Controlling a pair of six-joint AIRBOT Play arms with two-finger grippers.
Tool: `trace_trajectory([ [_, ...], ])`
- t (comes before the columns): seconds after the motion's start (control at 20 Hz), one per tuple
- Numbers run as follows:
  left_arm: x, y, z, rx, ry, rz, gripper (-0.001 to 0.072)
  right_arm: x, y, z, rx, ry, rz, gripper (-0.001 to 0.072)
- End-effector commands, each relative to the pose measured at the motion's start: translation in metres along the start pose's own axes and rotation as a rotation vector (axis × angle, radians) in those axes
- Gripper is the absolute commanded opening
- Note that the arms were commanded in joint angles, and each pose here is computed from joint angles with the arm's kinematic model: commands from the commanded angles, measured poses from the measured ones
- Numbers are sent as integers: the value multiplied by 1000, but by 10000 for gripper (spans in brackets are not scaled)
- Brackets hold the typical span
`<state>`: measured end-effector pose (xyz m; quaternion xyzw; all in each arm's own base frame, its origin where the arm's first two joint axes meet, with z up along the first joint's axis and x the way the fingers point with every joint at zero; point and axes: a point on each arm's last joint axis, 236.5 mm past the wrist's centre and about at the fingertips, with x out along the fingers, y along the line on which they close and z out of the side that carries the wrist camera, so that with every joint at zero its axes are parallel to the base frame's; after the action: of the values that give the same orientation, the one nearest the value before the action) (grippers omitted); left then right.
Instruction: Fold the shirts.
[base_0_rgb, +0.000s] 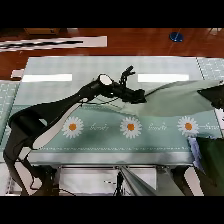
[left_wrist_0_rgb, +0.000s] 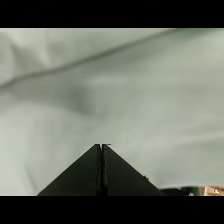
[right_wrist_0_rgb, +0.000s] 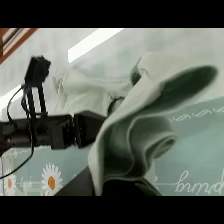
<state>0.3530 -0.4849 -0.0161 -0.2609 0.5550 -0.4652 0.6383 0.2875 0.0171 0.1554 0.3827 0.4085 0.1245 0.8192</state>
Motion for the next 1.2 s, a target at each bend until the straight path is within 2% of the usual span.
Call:
trace_trajectory([
  [0.0,-3,-4,12,-2,-16,-15,19,-2,4,-9,0,24,5,29],
  [0.35,65,-12,-67,-84,161,-36,18,-6,43,8,-18,-49,167,29],
  [0.6,80,-29,-51,-144,60,-83,18,-6,44,-1,-22,-8,171,29],
  [0.75,33,-37,-22,-24,53,-108,16,-3,23,-7,-27,15,83,29],
  [1.0,-126,-56,54,220,-108,19,16,13,-25,-38,-98,161,-183,29],
  [1.15,-230,-83,69,325,-211,65,17,40,-11,-23,-118,118,-149,29],
])
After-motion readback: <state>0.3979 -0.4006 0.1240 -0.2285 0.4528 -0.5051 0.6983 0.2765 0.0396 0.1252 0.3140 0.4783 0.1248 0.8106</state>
